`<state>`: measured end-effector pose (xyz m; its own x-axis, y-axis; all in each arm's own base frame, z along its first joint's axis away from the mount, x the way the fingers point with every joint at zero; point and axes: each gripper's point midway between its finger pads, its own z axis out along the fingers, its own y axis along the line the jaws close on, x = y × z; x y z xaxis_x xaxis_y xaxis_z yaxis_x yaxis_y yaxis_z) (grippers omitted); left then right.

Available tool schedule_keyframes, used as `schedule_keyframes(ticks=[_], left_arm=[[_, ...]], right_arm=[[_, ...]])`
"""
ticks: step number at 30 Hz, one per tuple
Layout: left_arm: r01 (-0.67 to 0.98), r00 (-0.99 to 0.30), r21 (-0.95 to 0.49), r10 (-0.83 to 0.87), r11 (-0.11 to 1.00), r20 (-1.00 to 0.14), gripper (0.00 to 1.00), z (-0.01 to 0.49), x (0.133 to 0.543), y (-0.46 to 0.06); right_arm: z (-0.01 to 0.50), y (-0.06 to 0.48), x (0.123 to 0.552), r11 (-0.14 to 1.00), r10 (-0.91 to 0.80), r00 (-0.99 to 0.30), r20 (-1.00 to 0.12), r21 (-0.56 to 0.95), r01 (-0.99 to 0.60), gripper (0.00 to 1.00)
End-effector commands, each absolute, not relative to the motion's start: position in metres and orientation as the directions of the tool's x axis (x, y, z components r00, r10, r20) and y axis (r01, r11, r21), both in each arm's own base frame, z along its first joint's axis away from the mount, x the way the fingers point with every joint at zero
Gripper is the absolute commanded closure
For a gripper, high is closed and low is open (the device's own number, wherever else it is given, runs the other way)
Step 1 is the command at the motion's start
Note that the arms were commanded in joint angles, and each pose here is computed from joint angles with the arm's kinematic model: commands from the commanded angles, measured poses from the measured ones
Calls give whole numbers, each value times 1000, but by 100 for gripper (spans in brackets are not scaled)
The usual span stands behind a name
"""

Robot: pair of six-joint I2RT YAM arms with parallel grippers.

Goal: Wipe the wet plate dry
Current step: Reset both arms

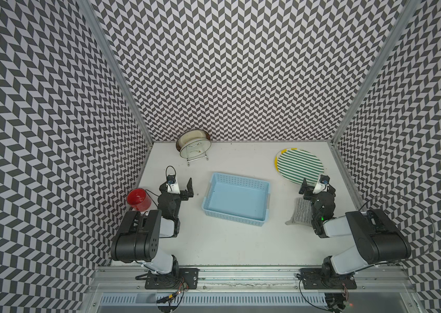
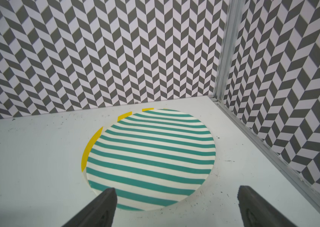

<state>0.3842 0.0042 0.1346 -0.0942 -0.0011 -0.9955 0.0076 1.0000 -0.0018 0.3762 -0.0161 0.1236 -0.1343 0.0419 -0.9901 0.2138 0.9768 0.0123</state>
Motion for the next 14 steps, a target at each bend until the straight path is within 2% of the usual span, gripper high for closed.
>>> schedule_keyframes(ticks=[1, 14], left_arm=[[6, -63, -3, -3, 1000, -998, 0, 144, 388, 3], [2, -67, -1, -1, 1000, -998, 0, 143, 388, 3]], right_arm=[[153, -14, 379, 979, 65, -9, -998, 62, 192, 0], [152, -13, 381, 982, 63, -27, -998, 57, 182, 0]])
